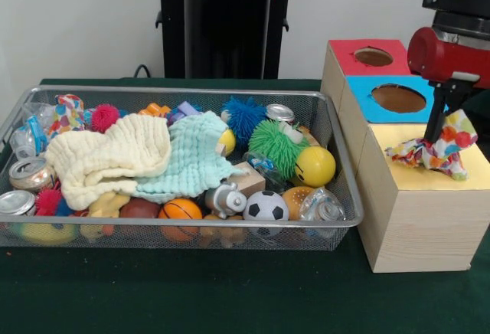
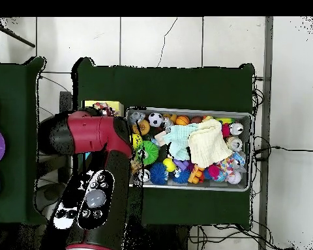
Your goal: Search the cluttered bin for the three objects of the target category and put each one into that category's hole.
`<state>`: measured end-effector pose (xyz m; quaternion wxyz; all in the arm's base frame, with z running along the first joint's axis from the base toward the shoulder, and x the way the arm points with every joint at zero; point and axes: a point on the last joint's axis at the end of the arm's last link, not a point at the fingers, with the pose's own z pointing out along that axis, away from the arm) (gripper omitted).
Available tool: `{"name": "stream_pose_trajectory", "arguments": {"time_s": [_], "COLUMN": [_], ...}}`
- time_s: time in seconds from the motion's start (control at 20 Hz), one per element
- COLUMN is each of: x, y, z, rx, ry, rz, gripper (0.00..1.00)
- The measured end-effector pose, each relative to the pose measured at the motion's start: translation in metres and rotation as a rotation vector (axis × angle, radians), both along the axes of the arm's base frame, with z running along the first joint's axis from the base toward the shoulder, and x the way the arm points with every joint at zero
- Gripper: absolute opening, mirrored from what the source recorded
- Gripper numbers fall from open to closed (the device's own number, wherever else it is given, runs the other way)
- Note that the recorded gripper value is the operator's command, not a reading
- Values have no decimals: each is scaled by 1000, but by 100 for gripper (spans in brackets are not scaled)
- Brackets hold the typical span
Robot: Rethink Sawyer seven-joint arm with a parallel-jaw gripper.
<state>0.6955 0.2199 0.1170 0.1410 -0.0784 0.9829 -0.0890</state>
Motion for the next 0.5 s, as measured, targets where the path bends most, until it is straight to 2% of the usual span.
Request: {"name": "stream_pose_trajectory", "arguments": {"time_s": [0.25,0.5], "x": [-5,-7], "y": [-1,-2], "z": [-15,-19], "rx": [-7,-10], "ry": [22,36], "rz": [1,0], "gripper": [0,0]}}
